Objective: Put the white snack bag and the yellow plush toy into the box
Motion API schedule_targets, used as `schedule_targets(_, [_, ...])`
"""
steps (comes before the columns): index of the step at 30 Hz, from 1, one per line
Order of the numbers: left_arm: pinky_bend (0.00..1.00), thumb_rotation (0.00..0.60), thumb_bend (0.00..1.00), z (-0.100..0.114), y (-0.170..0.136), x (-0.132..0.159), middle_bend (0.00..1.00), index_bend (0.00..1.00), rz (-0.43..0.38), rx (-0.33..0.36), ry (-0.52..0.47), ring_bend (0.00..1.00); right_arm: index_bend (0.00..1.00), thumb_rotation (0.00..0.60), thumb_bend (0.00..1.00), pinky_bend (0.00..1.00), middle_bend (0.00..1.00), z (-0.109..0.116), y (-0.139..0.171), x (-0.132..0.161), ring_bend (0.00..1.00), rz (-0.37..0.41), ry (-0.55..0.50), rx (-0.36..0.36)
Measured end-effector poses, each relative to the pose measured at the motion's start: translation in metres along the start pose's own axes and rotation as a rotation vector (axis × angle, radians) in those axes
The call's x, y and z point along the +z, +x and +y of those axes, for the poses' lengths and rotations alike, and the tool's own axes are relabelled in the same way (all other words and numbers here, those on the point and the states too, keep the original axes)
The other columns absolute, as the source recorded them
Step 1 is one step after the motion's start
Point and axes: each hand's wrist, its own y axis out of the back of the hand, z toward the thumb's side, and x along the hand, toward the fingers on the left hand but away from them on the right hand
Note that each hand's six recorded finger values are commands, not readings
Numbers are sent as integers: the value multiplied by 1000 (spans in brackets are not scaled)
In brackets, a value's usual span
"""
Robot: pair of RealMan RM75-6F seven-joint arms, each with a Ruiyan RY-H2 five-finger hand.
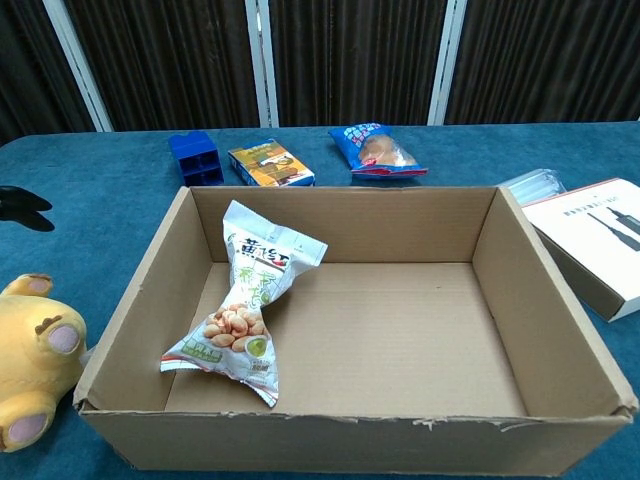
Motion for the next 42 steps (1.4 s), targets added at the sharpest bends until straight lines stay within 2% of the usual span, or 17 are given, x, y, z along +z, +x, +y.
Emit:
schedule_targets(7, [308, 600, 14, -15, -11, 0, 22, 121, 14, -81, 2, 60, 270, 600, 0, 0, 14, 1, 0, -1, 0, -1, -2, -2])
schedule_targets(12, [306, 600, 15, -22, -13, -10, 3, 106, 54, -103, 20, 44, 270, 600, 0, 0, 14, 0, 0, 0, 0, 0, -1, 0])
schedule_targets(22, [294, 600, 15, -40, 3, -39, 0, 39, 177, -134, 51, 0, 270, 600, 0, 0, 14, 0, 0, -1, 0, -2, -1, 2])
schedule_targets(30, [295, 600, 31, -60, 15, -39, 0, 17, 185, -182, 13, 10, 270, 600, 0, 0, 14, 0, 0, 0, 0, 2, -3, -1])
schedule_targets(31, [299, 600, 40, -62, 17, -38, 4, 41, 182, -184, 7, 29, 270, 600, 0, 0, 14, 0, 0, 0, 0, 2, -4, -1])
schedule_targets(34, [370, 600, 122, -67, 23, -37, 96, 209, 172, -191, -5, 175, 271, 600, 0, 0, 14, 0, 0, 0, 0, 5, -8, 0])
schedule_targets(38, [466, 600, 362, -70, 32, -38, 351, 501, 167, -177, -3, 417, 271, 600, 0, 0, 13, 1, 0, 0, 0, 5, -12, -1])
schedule_targets(39, [511, 600, 448, -70, 34, -38, 416, 565, 167, -172, 3, 484, 271, 600, 0, 0, 13, 1, 0, 0, 0, 5, -12, -1])
schedule_targets(42, [653, 600, 585, -67, 37, -37, 483, 636, 173, -146, 15, 590, 271, 600, 0, 0, 13, 1, 0, -1, 0, 5, -15, -2])
